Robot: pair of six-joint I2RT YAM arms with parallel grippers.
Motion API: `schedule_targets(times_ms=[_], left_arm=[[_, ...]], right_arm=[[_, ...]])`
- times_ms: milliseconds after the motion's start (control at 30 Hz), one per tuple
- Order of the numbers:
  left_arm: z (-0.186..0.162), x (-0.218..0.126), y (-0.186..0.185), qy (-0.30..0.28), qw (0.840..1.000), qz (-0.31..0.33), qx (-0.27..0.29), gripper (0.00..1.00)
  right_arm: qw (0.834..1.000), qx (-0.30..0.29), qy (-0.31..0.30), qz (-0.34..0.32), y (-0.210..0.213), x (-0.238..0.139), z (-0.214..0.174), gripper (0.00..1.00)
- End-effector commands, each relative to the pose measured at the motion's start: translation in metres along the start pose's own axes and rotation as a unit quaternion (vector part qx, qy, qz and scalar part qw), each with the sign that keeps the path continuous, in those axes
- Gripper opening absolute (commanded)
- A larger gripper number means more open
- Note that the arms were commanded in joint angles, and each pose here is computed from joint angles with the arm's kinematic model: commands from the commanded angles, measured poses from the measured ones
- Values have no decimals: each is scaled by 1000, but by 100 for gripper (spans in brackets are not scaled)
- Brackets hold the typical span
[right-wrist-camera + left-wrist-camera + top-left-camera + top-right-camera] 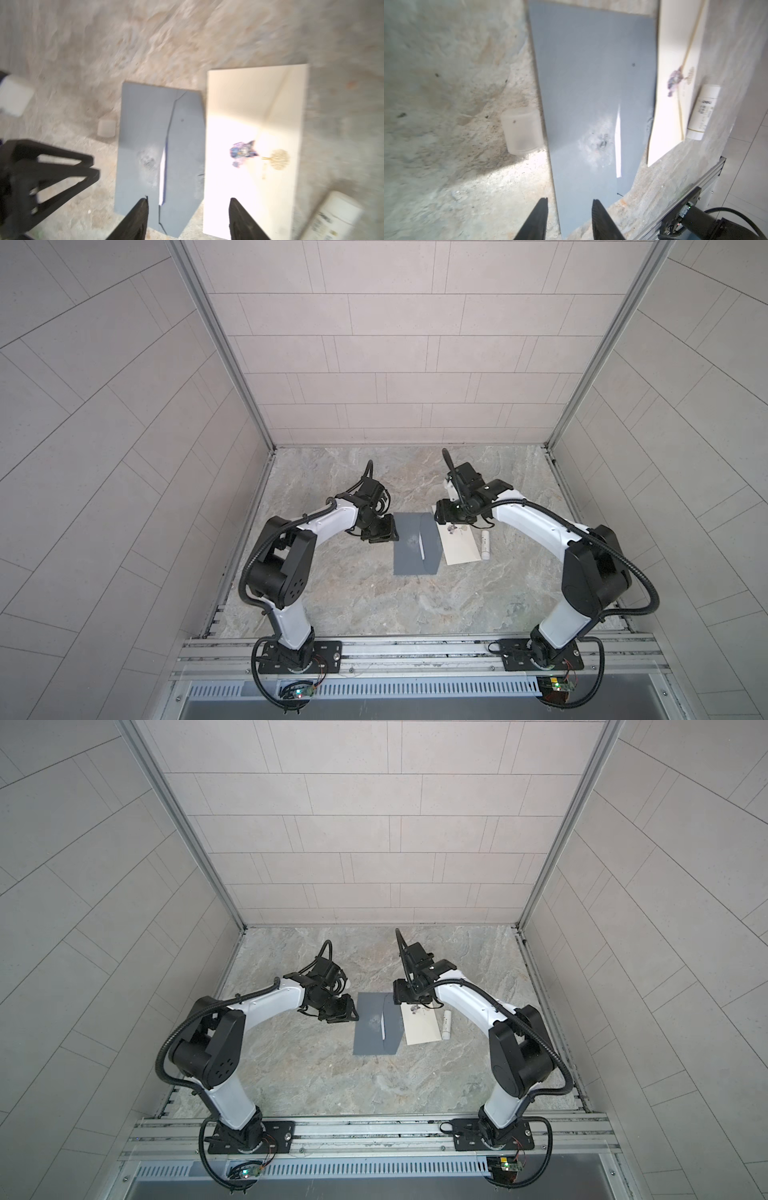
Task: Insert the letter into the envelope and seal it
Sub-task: 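Raise the right gripper and move it to the white glue stick beside the cream card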
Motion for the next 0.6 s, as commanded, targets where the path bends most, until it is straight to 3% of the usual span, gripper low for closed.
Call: schedule_targets(times_ms=[0,267,567], left_arm=[[15,-26,-15,-46,999,-11,2,45],[29,-38,-3,-95,994,51,-20,56],[24,-26,6,-83,995,53,-34,58]], right_arm=[[994,54,13,-90,-44,-7,-13,65],[978,118,54,-161,-100,-9,-45,66],[977,124,116,-129,-108,20,-72,63]])
Point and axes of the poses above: each gripper's point midway between its finger pads, its own x axis out along the fingers, its own y axis along the line the jaws close on, z = x × y, the point moved 7 cm from there along -x, back along the fingers, and after that the axes turned 7 degrees about -x, right-handed, at the moved point
